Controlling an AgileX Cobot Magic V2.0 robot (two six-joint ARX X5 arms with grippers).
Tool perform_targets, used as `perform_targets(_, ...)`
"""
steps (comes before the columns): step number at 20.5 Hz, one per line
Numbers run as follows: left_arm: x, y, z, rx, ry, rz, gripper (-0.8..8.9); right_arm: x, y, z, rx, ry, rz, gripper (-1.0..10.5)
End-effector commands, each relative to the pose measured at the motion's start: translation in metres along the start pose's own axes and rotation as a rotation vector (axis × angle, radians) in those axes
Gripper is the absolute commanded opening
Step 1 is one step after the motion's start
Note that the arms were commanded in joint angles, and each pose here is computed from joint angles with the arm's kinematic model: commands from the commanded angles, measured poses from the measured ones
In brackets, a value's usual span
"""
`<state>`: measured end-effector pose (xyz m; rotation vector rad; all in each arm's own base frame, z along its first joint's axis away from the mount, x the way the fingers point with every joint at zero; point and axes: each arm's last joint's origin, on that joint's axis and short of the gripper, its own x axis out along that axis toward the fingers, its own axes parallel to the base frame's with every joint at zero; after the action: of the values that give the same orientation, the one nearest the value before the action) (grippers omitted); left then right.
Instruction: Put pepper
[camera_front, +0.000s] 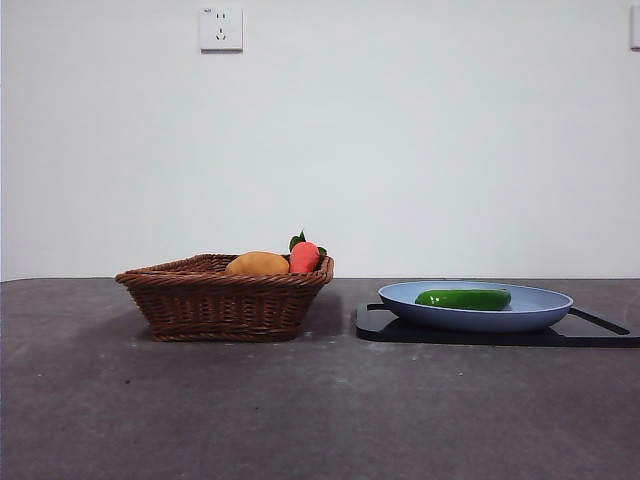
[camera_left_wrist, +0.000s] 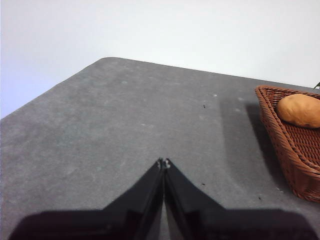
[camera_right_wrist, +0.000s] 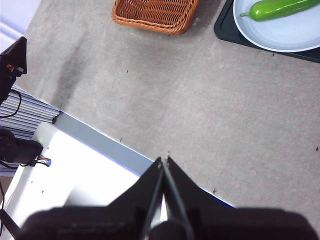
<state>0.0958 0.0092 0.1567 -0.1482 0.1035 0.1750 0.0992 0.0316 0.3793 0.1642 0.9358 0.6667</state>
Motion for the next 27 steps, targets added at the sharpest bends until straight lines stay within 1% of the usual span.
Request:
perform_targets(1,0.001,0.001,-0.003,-0.007,-0.001,0.002,0.08,-0.003,0.002,0.003,-0.006,-0.015,0.001,0.1)
perform_targets(6,0.001,0.001,-0.003,-0.007,-0.001,0.002,0.08,-0.003,0.002,0.003,-0.005,-0.014,0.001,0.1)
perform_targets(7,0.001,0.001,-0.002,-0.007,-0.001,0.002,0.08,-0.003,0.002,0.003,-0.011,-0.017,0.0,0.1)
perform_targets(8,0.001,0.001,-0.002,-0.007,-0.001,0.002,0.08,-0.005,0.003,0.003,-0.037,-0.033,-0.008,0.1)
perform_targets(10,0.001,0.001,-0.002,-0.007,-0.001,0.002,0.08,-0.016,0.008,0.002,-0.145,-0.156,-0.02,0.1)
perform_targets(12,0.001,0.001,-0.002,-0.007,-0.001,0.002,0.08,-0.032,0.017,0.0,-0.273,-0.353,-0.043,0.1)
perform_targets(14,0.001,0.001,-0.003,-0.007,-0.001,0.002,0.08,-0.045,0.022,-0.01,-0.345,-0.511,-0.086,0.1)
perform_targets(16,0.001,0.001,-0.002,-0.007,-0.001,0.002,0.08,-0.045,0.022,-0.024,-0.401,-0.603,-0.134,0.1)
perform_targets(19,0.001,0.001,-0.003,-0.007,-0.001,0.002,0.08,-0.024,0.009,-0.046,-0.501,-0.658,-0.173,0.1)
perform_targets(20,0.001,0.001,-0.003,-0.007,-0.001,0.002,0.08,-0.014,0.003,-0.052,-0.506,-0.676,-0.173,0.1)
perform_targets(25,0.001,0.001,-0.003,-0.007,-0.001,0.002,0.08,0.026,-0.023,-0.074,-0.471,-0.731,-0.159,0.1)
perform_targets(27,0.001,0.001,-0.003,-0.007,-0.001,0.002,0.08,0.041,-0.032,-0.082,-0.47,-0.745,-0.156,0.1)
